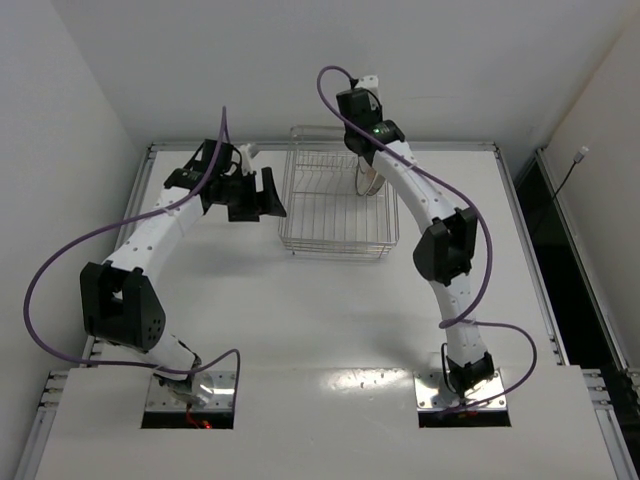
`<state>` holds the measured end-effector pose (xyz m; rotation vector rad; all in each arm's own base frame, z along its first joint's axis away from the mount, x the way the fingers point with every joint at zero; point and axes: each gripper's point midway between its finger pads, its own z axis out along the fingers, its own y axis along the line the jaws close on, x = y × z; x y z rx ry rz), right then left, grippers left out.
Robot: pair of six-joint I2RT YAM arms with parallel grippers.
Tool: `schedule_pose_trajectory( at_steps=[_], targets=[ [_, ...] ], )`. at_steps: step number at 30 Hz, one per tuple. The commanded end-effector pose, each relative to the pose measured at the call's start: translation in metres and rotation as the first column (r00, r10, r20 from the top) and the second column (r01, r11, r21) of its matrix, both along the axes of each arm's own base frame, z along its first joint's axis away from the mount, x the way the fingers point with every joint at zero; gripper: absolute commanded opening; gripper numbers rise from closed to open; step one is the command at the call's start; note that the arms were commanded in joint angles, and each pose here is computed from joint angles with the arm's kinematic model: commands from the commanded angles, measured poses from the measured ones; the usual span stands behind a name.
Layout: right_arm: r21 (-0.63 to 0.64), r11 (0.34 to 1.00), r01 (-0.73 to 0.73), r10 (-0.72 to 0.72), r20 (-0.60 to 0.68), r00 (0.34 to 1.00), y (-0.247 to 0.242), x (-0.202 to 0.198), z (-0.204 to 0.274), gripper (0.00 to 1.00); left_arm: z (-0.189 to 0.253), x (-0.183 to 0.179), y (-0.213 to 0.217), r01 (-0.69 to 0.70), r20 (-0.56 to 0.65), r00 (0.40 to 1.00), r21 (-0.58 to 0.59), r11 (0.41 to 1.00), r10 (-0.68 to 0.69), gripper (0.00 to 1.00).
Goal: Load the plates into the dish rack
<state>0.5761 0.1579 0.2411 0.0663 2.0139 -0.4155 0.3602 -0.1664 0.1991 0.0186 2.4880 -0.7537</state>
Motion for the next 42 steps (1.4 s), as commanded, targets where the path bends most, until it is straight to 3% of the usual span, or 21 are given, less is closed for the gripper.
schedule_pose_trajectory(
  at_steps=[1, 7, 13, 19, 20, 21, 22, 26, 27, 30, 33, 34, 35, 38, 42],
  targets=[
    [0.040, 0.999, -0.007, 0.005, 0.060, 0.998, 0.001, 0.019, 0.006, 0.00, -0.003, 0.001, 0.006, -0.002, 0.009, 1.000, 0.006, 1.000, 0.002, 0.76],
    [0.077, 0.997, -0.015, 0.016, -0.007, 1.000, -0.001, 0.021, -0.025, 0.00, -0.007, 0.002, 0.008, -0.013, 0.002, 1.000, -0.006, 1.000, 0.013, 0.76],
    [0.147, 0.984, -0.104, 0.114, -0.060, 0.992, 0.020, 0.020, -0.042, 0.01, -0.007, 0.001, 0.006, -0.012, -0.005, 1.000, -0.019, 1.000, 0.012, 0.76],
    [0.230, 0.965, -0.126, 0.145, -0.067, 0.987, 0.022, 0.003, -0.025, 0.29, -0.007, 0.002, 0.008, -0.018, -0.004, 1.000, -0.012, 1.000, 0.018, 0.78],
    [0.244, 0.961, -0.128, 0.147, -0.064, 0.987, 0.020, -0.007, -0.011, 0.35, -0.006, 0.004, 0.007, -0.018, 0.007, 1.000, -0.014, 1.000, 0.018, 0.80],
    [0.252, 0.960, -0.122, 0.149, -0.088, 0.985, 0.019, -0.014, -0.016, 0.47, -0.009, 0.005, 0.007, -0.018, -0.002, 1.000, -0.012, 1.000, 0.018, 0.80],
    [0.262, 0.957, -0.122, 0.152, -0.097, 0.984, 0.018, -0.020, -0.012, 0.51, -0.008, 0.007, 0.006, -0.025, 0.004, 1.000, -0.020, 0.999, 0.025, 0.81],
    [0.243, 0.966, -0.092, 0.129, -0.142, 0.981, 0.003, -0.059, 0.006, 0.55, -0.004, 0.015, 0.001, -0.029, 0.021, 0.999, -0.055, 0.998, 0.030, 0.81],
    [0.259, 0.960, -0.104, 0.132, -0.093, 0.987, -0.004, -0.074, 0.036, 0.55, -0.004, 0.015, 0.000, -0.036, 0.015, 0.999, -0.061, 0.998, 0.037, 0.81],
    [0.288, 0.950, -0.125, 0.154, -0.082, 0.985, -0.018, -0.106, 0.048, 0.58, -0.002, 0.024, -0.003, -0.055, 0.028, 0.998, -0.083, 0.995, 0.058, 0.81],
    [0.319, 0.914, -0.252, 0.279, -0.043, 0.959, -0.021, -0.152, 0.073, 0.81, 0.000, 0.030, -0.005, -0.075, 0.040, 0.996, -0.109, 0.991, 0.080, 0.81],
    [0.329, 0.898, -0.291, 0.328, -0.061, 0.943, -0.018, -0.164, 0.068, 0.95, 0.003, 0.033, -0.006, -0.082, 0.050, 0.995, -0.121, 0.989, 0.089, 0.81],
    [0.354, 0.862, -0.363, 0.403, -0.046, 0.914, -0.013, -0.185, 0.080, 1.00, 0.001, 0.033, -0.006, -0.082, 0.050, 0.995, -0.121, 0.989, 0.089, 0.81],
    [0.403, 0.827, -0.393, 0.475, -0.124, 0.871, -0.013, -0.222, 0.057, 1.00, 0.007, 0.036, -0.007, -0.084, 0.078, 0.992, -0.136, 0.987, 0.095, 0.82],
    [0.426, 0.820, -0.384, 0.473, -0.125, 0.872, -0.026, -0.262, 0.040, 1.00, 0.012, 0.038, -0.004, -0.099, 0.096, 0.989, -0.126, 0.987, 0.111, 0.90]
  ],
)
